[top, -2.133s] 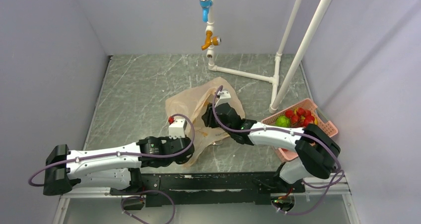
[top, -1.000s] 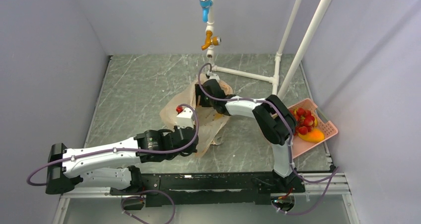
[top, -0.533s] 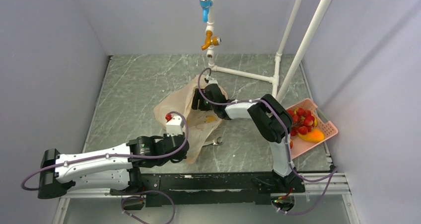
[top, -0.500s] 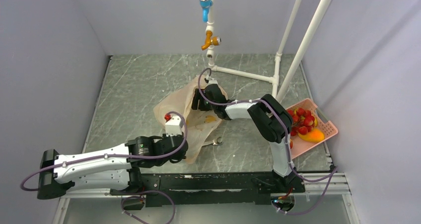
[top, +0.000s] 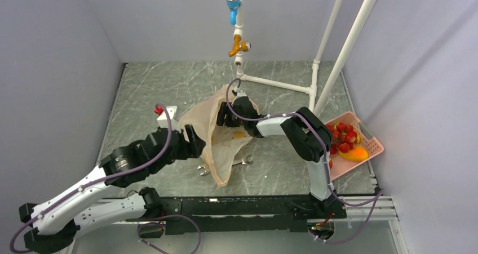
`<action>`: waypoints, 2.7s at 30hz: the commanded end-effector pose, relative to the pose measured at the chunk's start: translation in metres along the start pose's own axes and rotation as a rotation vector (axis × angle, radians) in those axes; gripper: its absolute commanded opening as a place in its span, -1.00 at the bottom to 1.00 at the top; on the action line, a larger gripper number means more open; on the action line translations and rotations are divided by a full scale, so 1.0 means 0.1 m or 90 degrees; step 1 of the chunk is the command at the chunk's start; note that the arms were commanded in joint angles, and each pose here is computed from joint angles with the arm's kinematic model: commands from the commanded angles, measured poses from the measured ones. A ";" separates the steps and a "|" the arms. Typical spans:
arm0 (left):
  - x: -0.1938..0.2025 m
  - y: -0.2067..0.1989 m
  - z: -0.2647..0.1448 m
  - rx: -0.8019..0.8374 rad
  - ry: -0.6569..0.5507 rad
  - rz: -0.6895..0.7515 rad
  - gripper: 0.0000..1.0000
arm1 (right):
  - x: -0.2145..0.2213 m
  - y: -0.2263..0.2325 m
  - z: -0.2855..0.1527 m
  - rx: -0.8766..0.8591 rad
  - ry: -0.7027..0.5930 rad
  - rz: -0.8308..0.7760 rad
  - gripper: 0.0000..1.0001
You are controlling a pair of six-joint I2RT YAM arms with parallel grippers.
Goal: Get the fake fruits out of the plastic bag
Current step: Take out the fake fruit from the plastic bag.
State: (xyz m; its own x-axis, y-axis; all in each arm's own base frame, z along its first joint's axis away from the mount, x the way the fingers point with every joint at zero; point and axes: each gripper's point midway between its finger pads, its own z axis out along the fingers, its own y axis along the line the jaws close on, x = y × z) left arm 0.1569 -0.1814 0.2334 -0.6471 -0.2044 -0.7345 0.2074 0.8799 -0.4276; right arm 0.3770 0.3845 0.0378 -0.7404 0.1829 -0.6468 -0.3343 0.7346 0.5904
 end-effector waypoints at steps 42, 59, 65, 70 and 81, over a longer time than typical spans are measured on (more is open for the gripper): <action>0.36 -0.42 0.76 0.095 0.114 0.008 -1.00 | -0.31 0.50 0.83 0.049 -0.058 -0.075 0.40; 0.62 0.48 0.44 -0.069 0.067 -0.076 -1.00 | 0.36 0.34 0.90 0.187 0.017 -0.264 -0.72; 0.85 0.84 0.45 -0.194 0.115 -0.063 -1.00 | -0.36 0.78 0.38 0.067 -0.059 -0.208 -1.00; 0.90 0.93 0.50 -0.227 0.117 -0.057 -1.00 | -0.57 0.85 -0.07 -0.001 -0.081 -0.166 -1.00; 0.88 0.81 0.61 -0.206 0.124 -0.042 -1.00 | -0.39 0.94 -0.43 -0.066 -0.048 -0.160 -1.00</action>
State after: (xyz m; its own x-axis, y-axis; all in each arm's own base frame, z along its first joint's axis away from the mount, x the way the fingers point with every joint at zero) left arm 0.1521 -0.1424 0.0931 -0.8024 -0.1914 -0.5653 -0.0714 0.9712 -0.2275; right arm 0.3651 0.4061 0.1031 -0.5972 0.0131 -0.8020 -0.4979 0.7778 0.3835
